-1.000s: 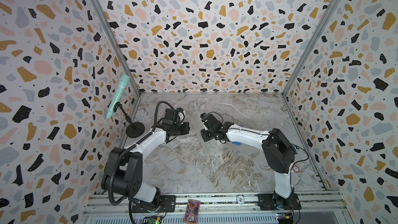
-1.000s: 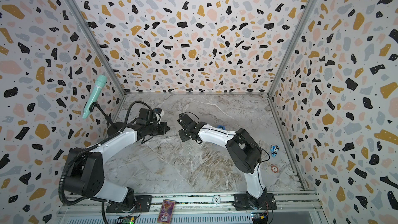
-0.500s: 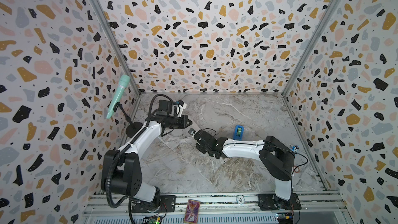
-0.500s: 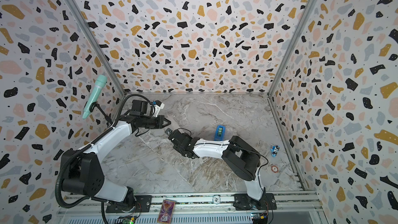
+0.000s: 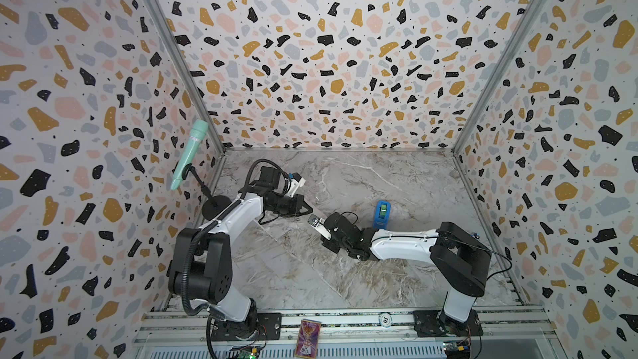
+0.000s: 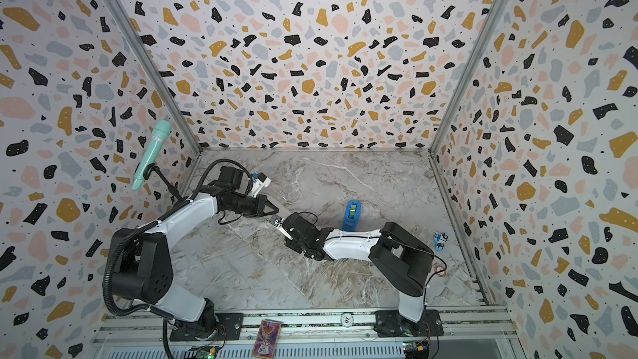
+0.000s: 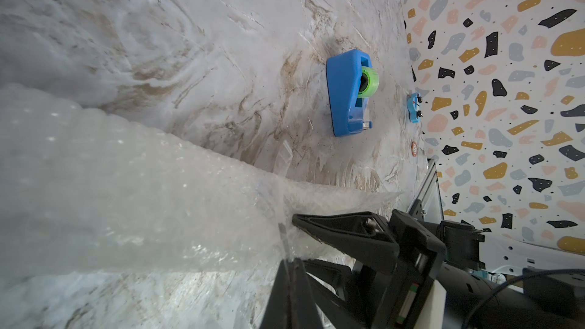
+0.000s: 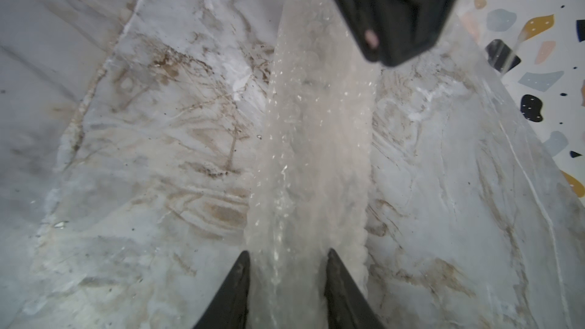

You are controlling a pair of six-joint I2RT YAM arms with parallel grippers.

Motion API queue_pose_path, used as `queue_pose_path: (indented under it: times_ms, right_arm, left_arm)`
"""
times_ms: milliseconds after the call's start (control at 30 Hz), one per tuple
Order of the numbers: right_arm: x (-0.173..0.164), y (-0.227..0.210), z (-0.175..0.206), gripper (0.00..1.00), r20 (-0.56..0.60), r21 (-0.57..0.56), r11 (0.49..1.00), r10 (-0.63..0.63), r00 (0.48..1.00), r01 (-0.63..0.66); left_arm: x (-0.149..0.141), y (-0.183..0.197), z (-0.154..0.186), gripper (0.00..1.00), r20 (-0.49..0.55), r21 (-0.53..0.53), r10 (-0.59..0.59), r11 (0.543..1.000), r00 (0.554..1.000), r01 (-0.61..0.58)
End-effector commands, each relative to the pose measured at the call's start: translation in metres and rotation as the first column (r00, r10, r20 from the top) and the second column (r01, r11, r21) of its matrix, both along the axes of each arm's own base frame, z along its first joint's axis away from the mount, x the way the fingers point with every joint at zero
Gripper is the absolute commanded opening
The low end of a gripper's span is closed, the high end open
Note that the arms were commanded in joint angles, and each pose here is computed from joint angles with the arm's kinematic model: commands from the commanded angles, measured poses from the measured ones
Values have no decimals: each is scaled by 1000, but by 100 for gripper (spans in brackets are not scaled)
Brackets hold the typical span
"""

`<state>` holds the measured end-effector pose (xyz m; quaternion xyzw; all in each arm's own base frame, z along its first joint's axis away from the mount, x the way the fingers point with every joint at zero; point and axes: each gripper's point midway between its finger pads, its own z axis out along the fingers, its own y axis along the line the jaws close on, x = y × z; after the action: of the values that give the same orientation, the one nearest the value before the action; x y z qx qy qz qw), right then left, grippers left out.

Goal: Wrap wine bottles in bubble wrap
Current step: Adjust the bubble wrap at the center of the board, then stick the tape on the bubble wrap.

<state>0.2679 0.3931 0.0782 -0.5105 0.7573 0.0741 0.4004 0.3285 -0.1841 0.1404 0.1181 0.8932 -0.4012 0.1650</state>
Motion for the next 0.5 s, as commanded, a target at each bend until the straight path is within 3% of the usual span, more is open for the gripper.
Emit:
queue_pose_path:
  times_ms: [0, 467]
  right_arm:
    - [-38, -23, -47, 38, -233, -73, 994, 60, 971, -79]
    - [-36, -29, -48, 38, -275, -29, 998, 37, 961, -47]
  left_arm:
    - [0, -2, 10, 0, 20, -42, 15, 999, 1000, -15]
    - [-12, -21, 1, 0, 17, -101, 6, 995, 1000, -4]
